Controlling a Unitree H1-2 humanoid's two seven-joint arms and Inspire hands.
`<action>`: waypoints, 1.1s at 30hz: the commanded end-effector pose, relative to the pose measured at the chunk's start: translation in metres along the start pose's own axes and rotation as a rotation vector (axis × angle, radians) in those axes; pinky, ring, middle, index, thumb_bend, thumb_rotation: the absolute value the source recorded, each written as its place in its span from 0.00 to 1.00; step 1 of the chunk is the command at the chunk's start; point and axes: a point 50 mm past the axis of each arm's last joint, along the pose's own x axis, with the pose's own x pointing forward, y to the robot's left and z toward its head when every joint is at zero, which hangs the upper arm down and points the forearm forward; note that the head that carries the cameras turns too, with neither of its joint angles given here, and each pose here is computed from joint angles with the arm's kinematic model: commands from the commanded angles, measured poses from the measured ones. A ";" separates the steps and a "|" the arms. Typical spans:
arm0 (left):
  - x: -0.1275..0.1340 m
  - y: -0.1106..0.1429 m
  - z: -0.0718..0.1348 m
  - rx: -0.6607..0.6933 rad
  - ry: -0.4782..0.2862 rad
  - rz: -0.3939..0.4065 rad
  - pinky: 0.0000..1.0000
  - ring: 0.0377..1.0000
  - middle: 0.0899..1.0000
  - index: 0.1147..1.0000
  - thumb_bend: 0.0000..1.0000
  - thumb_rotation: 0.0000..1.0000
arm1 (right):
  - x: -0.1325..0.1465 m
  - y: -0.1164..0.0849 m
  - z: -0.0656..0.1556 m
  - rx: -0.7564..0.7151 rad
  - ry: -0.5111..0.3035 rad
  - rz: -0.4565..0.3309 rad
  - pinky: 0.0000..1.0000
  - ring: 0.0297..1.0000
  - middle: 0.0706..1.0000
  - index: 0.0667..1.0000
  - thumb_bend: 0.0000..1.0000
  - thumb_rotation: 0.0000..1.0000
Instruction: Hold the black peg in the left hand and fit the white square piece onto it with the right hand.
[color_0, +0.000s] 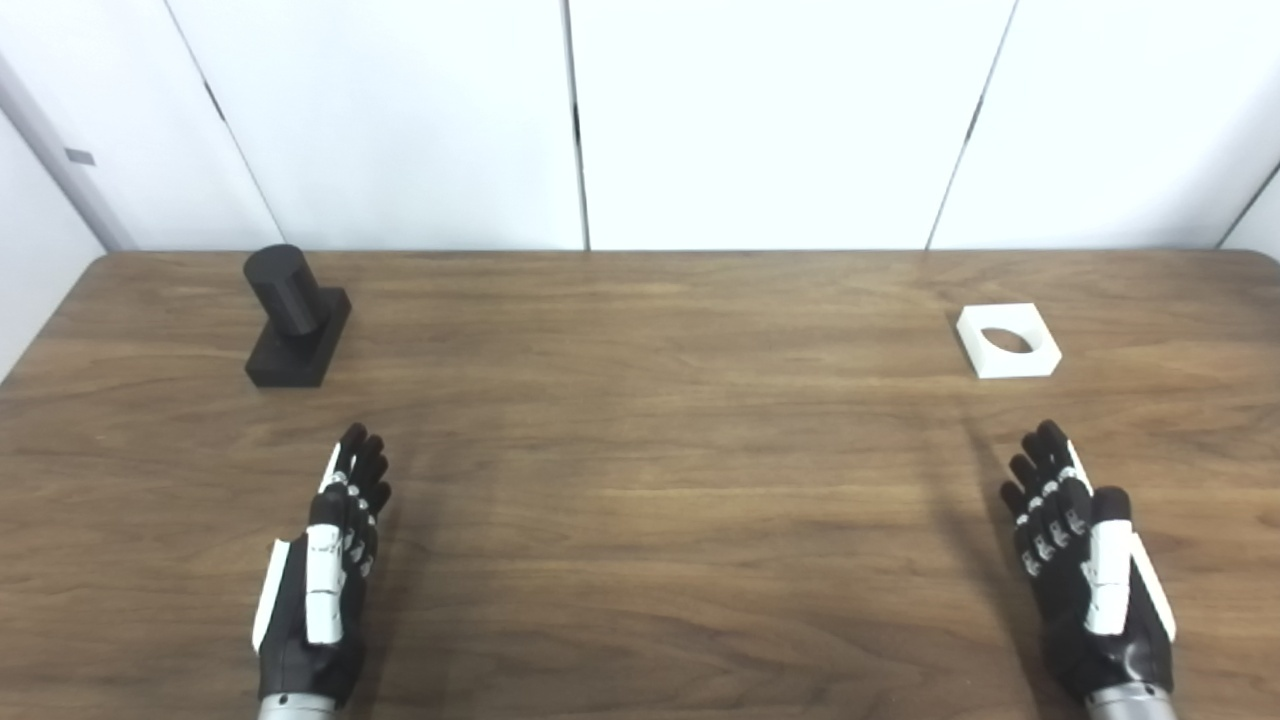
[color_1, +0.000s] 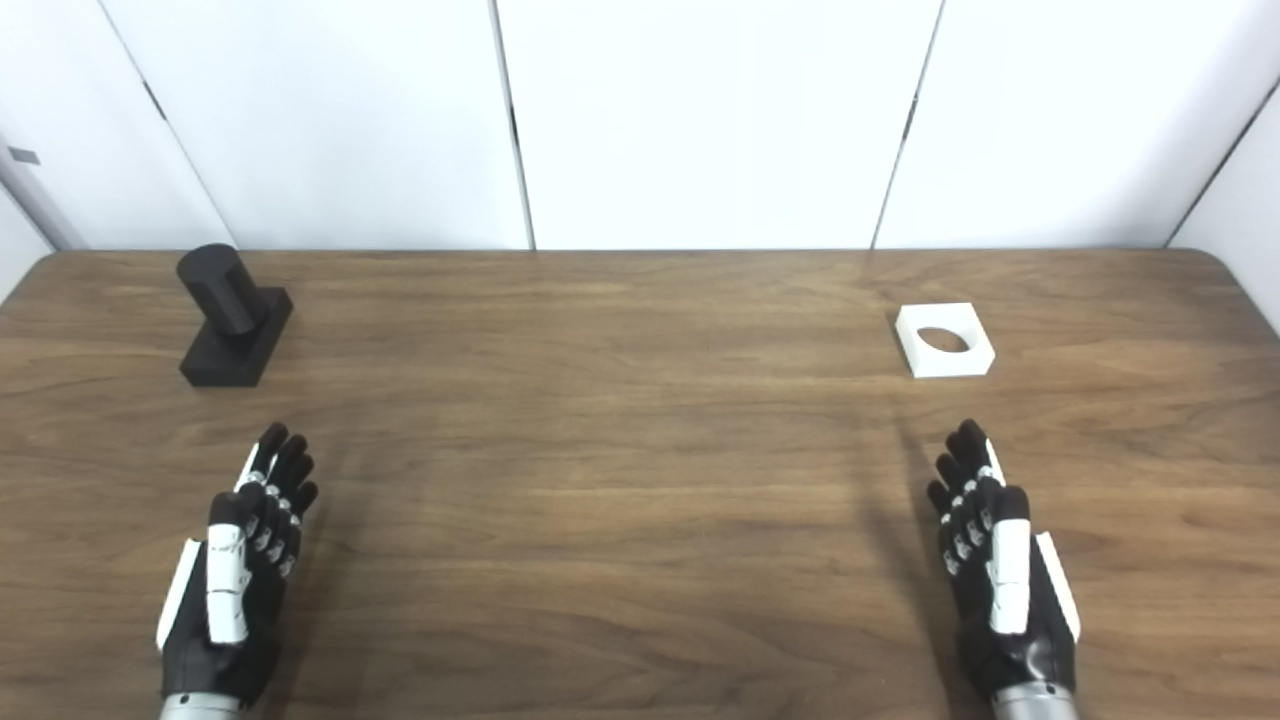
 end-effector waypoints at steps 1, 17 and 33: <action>0.009 -0.007 0.009 -0.008 -0.065 0.004 1.00 0.99 0.98 0.99 0.70 1.00 | 0.005 0.007 0.010 0.010 -0.069 0.014 1.00 1.00 1.00 1.00 0.66 1.00; 0.009 -0.010 0.007 -0.011 -0.064 0.015 1.00 0.98 0.96 0.96 0.73 1.00 | 0.005 0.005 0.010 0.008 -0.061 0.004 1.00 1.00 1.00 1.00 0.68 1.00; 0.002 -0.031 -0.008 -0.009 -0.071 0.027 0.93 0.95 0.96 0.97 0.67 0.99 | 0.003 -0.009 0.005 -0.024 -0.057 0.024 1.00 1.00 1.00 1.00 0.69 1.00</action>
